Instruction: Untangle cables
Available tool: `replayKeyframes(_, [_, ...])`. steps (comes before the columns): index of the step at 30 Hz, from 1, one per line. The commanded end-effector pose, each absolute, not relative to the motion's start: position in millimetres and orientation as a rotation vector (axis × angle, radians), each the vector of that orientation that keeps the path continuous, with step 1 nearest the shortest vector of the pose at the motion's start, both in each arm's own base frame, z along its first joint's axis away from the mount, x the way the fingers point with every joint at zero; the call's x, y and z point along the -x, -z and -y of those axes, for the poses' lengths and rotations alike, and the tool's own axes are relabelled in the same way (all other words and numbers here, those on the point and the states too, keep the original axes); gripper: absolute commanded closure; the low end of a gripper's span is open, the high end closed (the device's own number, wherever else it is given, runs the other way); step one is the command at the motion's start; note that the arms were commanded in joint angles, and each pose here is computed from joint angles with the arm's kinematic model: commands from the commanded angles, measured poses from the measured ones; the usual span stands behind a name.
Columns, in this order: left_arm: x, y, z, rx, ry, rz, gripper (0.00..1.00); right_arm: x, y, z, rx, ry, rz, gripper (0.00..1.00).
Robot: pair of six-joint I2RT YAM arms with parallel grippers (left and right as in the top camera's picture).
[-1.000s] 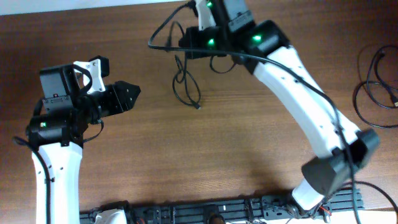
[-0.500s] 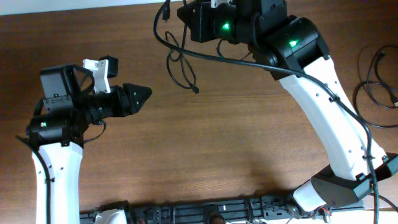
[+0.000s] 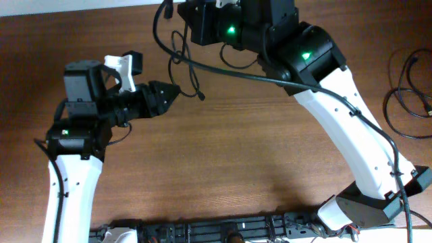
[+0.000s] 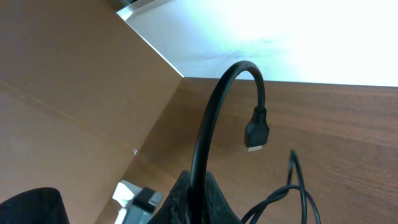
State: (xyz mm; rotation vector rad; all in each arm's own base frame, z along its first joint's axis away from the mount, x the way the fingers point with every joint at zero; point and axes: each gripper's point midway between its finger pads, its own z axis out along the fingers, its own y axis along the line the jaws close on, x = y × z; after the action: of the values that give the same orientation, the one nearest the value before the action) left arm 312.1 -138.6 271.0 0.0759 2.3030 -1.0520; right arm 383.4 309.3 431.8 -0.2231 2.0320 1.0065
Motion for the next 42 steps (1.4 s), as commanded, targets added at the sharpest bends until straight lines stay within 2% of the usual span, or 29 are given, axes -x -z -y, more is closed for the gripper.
replayKeyframes(1, [-313.8, -273.5, 143.4, -0.085, 1.020, -2.294, 0.50, -374.6, -448.0, -313.6, 0.215, -1.027, -1.995, 0.96])
replayKeyframes(8, [-317.4, -262.7, 131.6, -0.024, 0.922, -2.334, 0.54, -369.2, -449.9, -319.4, 0.244, -1.060, -1.991, 0.96])
replayKeyframes(9, [-318.6, -260.1, 128.2, -0.009, 0.894, -2.342, 0.62, -368.2, -450.3, -320.3, 0.248, -1.069, -1.992, 0.96])
replayKeyframes(10, [-319.5, -257.8, 125.0, 0.006, 0.868, -2.350, 0.91, -367.3, -450.6, -320.9, 0.251, -1.077, -1.992, 0.96])
replayKeyframes(11, [-320.3, -255.2, 121.6, 0.022, 0.841, -2.359, 1.00, -366.1, -451.7, -322.1, 0.258, -1.088, -1.989, 0.96])
replayKeyframes(17, [-320.2, -249.0, 114.6, 0.054, 0.788, -2.384, 1.00, -374.2, -450.4, -312.5, 0.232, -1.063, -1.991, 0.96])
replayKeyframes(22, [-317.2, -229.3, 89.1, 0.143, 0.591, -2.460, 1.00, -389.5, -457.5, -280.5, 0.161, -1.020, -1.973, 0.96])
replayKeyframes(27, [-316.9, -220.6, 62.9, 0.236, 0.466, -2.485, 1.00, -392.4, -480.3, -220.8, 0.099, -0.916, -1.918, 0.96])
replayKeyframes(34, [-322.0, -220.6, -9.9, 0.463, 0.370, -2.430, 1.00, -373.3, -515.3, -97.2, -0.124, -0.712, -1.831, 0.96])
replayKeyframes(37, [-318.2, -219.7, -28.5, 0.523, 0.369, -2.420, 1.00, -362.1, -519.6, -53.8, -0.198, -0.608, -1.812, 0.96])
replayKeyframes(42, [-316.5, -222.8, -35.3, 0.523, 0.428, -2.402, 1.00, -353.4, -512.5, -16.2, -0.290, -0.527, -1.829, 0.96])
